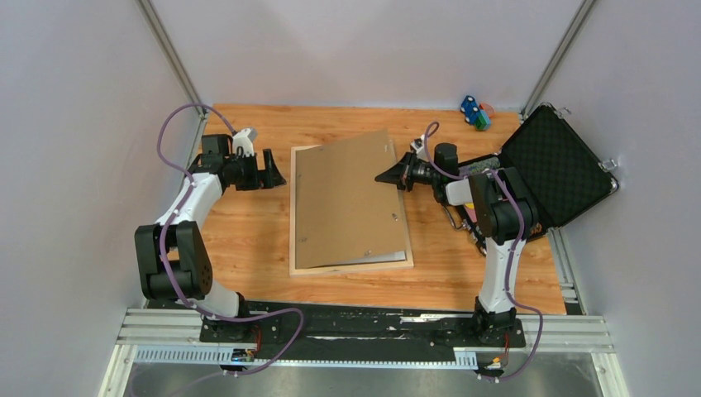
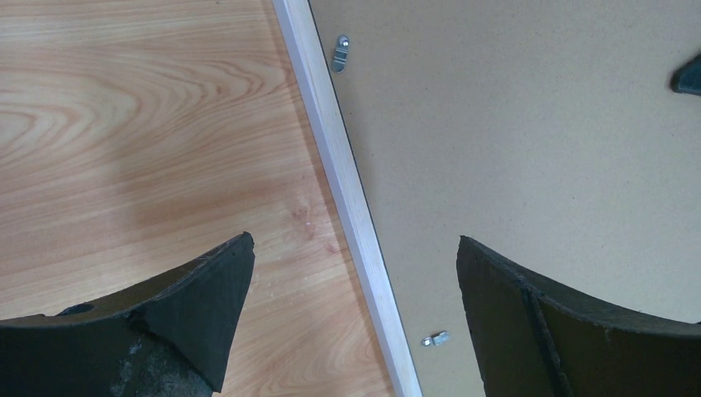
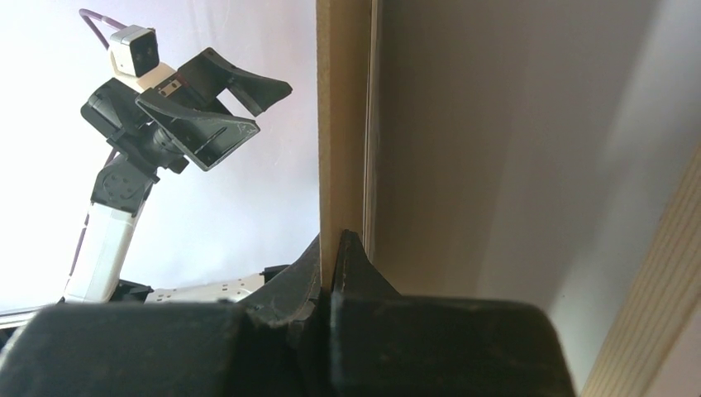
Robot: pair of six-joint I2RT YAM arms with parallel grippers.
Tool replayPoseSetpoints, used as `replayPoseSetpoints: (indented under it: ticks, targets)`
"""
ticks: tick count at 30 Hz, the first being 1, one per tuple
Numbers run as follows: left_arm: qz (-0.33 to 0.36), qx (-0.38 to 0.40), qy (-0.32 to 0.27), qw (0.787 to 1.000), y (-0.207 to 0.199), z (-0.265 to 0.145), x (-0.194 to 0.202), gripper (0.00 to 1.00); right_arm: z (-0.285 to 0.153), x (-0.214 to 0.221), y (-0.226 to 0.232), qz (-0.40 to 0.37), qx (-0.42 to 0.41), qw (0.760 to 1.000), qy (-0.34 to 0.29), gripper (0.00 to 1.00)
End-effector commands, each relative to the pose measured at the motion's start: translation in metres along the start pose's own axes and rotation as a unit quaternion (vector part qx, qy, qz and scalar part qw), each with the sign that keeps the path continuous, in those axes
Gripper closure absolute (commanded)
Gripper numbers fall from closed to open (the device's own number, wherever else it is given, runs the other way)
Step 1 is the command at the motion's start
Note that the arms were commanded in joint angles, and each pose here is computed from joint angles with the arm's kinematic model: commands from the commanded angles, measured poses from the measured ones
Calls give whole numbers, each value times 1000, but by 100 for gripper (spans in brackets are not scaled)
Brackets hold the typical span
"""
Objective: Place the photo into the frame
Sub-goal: Place the photo frame item in the photo frame.
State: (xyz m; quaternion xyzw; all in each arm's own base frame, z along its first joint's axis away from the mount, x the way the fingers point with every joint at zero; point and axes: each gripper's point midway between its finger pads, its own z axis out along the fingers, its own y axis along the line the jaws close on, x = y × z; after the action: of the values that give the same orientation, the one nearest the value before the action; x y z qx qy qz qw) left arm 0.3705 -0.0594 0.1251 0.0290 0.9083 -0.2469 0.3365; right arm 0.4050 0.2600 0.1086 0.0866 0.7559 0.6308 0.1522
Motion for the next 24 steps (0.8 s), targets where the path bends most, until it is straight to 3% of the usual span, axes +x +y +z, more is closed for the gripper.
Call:
replayPoseSetpoints:
  ticks: [1,24]
  targets:
    - [20,4,-21,1000,-3,-8,-10,0,-1,1,25,-34,-26,999,5,100]
    - [18,6,-19,1000,-2,-8,-9,0,7,5,17,-44,-27,998,24,100]
